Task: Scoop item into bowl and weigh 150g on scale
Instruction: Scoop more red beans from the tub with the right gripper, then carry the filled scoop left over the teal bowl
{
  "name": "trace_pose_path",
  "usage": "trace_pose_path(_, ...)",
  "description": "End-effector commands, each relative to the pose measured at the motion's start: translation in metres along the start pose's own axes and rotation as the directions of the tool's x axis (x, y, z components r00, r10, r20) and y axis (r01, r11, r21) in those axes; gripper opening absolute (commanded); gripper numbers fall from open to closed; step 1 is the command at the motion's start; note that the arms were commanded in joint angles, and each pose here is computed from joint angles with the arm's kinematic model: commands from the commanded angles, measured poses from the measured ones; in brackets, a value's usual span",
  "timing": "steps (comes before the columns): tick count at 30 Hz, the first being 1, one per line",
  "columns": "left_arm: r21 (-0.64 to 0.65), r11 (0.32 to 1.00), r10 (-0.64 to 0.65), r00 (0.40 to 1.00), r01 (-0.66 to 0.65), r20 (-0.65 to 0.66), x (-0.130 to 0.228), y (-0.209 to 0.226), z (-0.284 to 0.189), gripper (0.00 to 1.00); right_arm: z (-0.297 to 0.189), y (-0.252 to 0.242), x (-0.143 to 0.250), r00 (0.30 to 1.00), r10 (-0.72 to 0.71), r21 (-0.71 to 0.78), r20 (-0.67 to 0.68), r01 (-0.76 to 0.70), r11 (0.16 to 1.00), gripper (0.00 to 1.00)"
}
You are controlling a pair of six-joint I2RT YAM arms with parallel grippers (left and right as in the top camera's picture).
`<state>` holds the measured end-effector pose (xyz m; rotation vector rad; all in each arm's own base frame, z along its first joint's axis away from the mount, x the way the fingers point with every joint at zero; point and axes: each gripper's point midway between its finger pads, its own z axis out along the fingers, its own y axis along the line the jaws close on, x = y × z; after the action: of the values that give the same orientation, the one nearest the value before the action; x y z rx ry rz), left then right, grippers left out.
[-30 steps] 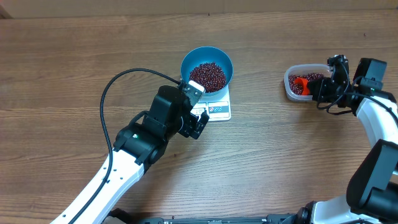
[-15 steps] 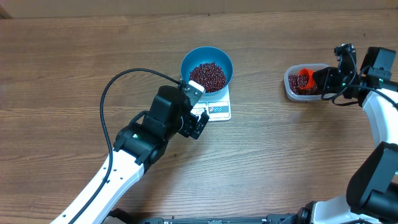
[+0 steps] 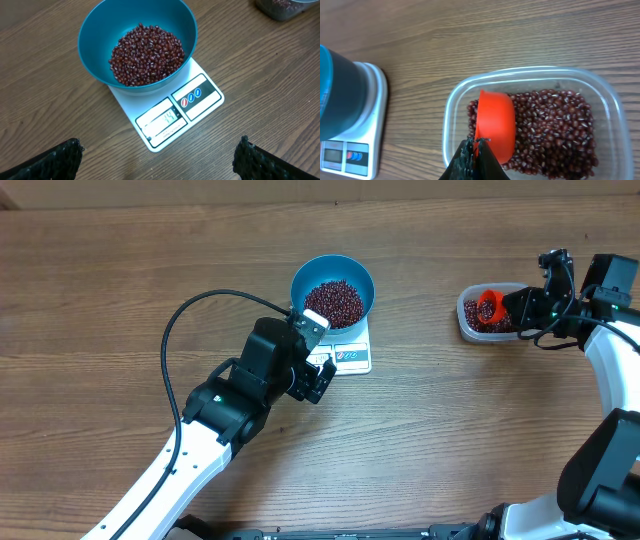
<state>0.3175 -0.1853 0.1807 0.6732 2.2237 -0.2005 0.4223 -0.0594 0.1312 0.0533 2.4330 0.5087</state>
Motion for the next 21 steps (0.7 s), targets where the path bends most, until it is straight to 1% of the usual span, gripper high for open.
trace_pose_path(1, 0.002, 1.000, 0.010, 0.999, -0.010, 0.034, -0.014, 0.001, -0.005, 1.00, -0.018, 0.007, -0.022, 0.997, 0.005, -0.066, 0.072, 0.000, 0.998, 0.04)
trace_pose_path(10, 0.002, 1.000, 0.010, 0.999, -0.010, 0.034, -0.014, 0.001, -0.005, 0.99, -0.046, 0.003, -0.022, 0.986, 0.120, -0.233, 0.113, -0.091, 0.968, 0.04)
trace_pose_path(14, 0.002, 1.000, 0.010, 0.999, -0.010, 0.034, -0.014, 0.001, -0.005, 1.00, -0.055, 0.002, -0.025, 0.967, 0.230, -0.282, 0.109, -0.191, 0.940, 0.04)
trace_pose_path(21, 0.002, 1.000, 0.010, 0.999, -0.010, 0.034, -0.014, 0.001, -0.005, 1.00, -0.066, 0.041, -0.032, 0.968, 0.228, -0.486, 0.103, -0.151, 0.861, 0.04)
